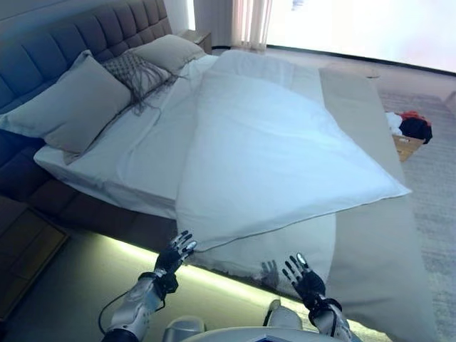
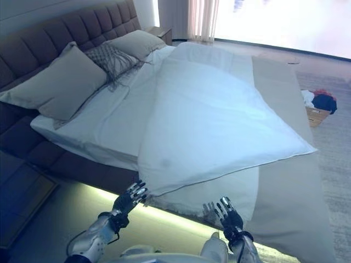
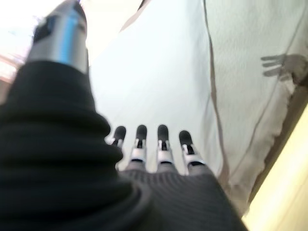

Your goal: Make the bed neatly

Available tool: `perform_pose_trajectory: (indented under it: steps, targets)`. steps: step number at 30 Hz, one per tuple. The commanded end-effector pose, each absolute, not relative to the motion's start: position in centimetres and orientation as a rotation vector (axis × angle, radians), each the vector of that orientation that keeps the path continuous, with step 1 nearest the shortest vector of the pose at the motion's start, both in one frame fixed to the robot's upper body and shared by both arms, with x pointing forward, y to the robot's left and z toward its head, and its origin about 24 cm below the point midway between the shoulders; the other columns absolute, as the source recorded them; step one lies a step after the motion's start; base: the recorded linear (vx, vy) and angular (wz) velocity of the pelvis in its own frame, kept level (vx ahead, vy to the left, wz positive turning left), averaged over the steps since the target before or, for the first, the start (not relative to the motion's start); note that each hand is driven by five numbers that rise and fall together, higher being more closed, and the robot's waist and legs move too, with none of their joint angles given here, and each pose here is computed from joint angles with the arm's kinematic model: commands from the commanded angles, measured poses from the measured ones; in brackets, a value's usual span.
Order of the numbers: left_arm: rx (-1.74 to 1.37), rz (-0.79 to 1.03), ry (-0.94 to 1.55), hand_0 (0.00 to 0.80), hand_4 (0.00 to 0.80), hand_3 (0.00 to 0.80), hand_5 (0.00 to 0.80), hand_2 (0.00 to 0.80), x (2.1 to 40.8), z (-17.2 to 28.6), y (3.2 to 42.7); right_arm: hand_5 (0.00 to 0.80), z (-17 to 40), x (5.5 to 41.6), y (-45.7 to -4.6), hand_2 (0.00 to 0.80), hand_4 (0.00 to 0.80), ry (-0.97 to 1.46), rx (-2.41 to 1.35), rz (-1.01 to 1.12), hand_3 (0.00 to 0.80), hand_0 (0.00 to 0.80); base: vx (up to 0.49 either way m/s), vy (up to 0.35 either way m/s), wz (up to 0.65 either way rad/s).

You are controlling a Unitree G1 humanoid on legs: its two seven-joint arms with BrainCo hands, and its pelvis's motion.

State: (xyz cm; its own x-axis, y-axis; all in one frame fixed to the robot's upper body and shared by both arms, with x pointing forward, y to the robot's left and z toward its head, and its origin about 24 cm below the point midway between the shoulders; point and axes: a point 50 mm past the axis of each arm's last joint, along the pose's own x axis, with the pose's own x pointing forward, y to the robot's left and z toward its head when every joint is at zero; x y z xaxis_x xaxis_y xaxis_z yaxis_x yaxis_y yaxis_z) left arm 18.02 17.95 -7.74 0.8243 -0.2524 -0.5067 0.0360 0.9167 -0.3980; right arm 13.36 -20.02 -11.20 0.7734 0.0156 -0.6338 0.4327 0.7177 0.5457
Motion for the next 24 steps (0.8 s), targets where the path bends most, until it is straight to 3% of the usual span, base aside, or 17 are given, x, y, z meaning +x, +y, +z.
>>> perform_pose_trajectory:
  steps: [1, 15, 24]
  targets:
    - [-0.385, -0.19, 0.405, 0.0, 0.0, 0.0, 0.0, 0.0, 20.1, -4.6, 18.9, 0.0, -10.0, 15.5, -20.1, 0.0, 0.0, 0.539, 0.777, -0.22, 0.0, 0.0, 0.176, -0.174, 0.18]
    - [-0.402, -0.208, 0.367, 0.0, 0.0, 0.0, 0.0, 0.0, 19.4, -4.5, 18.6, 0.0, -10.3, 15.0, -20.6, 0.0, 0.0, 0.536, 0.782, -0.242, 0.0, 0.0, 0.1, -0.145, -0.02]
    - [-0.431, -0.301, 0.381, 0.0, 0.0, 0.0, 0.0, 0.0, 19.7, -4.6, 16.3, 0.0, -10.0, 15.6, -21.3, 0.0, 0.0, 0.52, 0.763, -0.257, 0.0, 0.0, 0.11, -0.155, 0.02]
